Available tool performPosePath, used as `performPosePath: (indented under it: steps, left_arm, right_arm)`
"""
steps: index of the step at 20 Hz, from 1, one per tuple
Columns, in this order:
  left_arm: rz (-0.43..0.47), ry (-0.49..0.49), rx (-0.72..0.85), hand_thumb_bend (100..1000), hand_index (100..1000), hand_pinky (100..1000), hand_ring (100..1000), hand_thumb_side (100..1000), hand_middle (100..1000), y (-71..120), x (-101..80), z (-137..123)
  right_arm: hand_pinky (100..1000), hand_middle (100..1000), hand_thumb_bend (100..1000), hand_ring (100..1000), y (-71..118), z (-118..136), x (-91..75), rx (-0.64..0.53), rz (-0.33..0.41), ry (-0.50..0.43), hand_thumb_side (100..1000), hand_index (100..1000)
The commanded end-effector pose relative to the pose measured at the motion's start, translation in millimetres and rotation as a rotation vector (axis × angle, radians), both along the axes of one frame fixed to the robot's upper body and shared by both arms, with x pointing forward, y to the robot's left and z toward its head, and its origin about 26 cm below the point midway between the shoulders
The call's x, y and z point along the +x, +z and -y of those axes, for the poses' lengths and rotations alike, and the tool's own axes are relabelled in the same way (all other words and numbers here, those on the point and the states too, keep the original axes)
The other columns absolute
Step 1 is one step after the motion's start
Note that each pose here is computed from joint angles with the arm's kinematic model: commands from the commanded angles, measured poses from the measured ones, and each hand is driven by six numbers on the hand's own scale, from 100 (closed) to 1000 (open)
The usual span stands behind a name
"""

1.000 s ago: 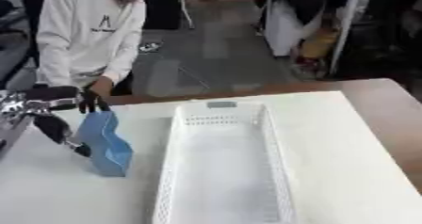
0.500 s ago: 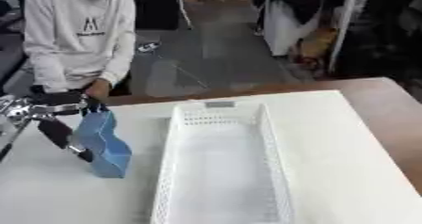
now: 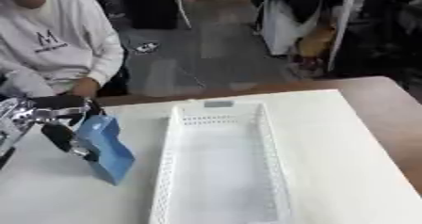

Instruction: Pick up objects on the table and place them in the box.

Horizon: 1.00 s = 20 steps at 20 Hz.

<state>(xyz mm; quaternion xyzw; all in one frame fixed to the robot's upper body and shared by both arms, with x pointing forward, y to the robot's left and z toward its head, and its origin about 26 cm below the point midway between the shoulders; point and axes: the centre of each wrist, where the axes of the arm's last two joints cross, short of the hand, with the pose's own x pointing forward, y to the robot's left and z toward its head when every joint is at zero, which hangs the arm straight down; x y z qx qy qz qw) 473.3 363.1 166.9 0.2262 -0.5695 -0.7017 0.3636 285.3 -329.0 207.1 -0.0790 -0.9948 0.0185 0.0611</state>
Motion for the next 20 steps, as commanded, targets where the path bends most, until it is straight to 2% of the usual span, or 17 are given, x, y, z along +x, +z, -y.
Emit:
performPosePath:
  steps: [1,7,13,14,15,20]
  left_arm:
    - [0.073,-0.137,0.035,313,484,100,100,723,259,22.4,1.6,1.5]
    - [0.265,-0.153,-0.042,331,477,100,100,717,226,48.2,1.6,8.8]
    - [0.405,-0.205,-0.145,348,480,100,100,704,221,94.0,1.3,30.4]
    - [0.424,-0.221,-0.175,434,480,100,100,486,221,101.8,1.3,36.4]
    - [0.436,-0.238,-0.203,352,480,100,100,700,219,108.4,1.2,42.5]
    - [0.448,-0.305,-0.287,350,477,100,100,700,217,124.8,1.1,64.7]
  right_arm:
    - [343,633,100,534,9.9,0.8,-1.8,-0.010,0.037,0.008,762,675]
    - [344,633,100,534,9.3,1.3,-2.1,-0.009,0.034,0.007,765,675]
    - [343,633,100,533,8.8,1.5,-2.4,-0.003,0.031,0.008,766,675]
    - [343,633,100,533,8.8,1.4,-2.3,-0.003,0.031,0.009,764,675]
    - [343,633,100,532,8.9,1.2,-2.2,-0.003,0.031,0.010,767,675]
    - [344,633,100,533,11.4,0.0,-1.3,0.001,0.034,0.018,771,675]
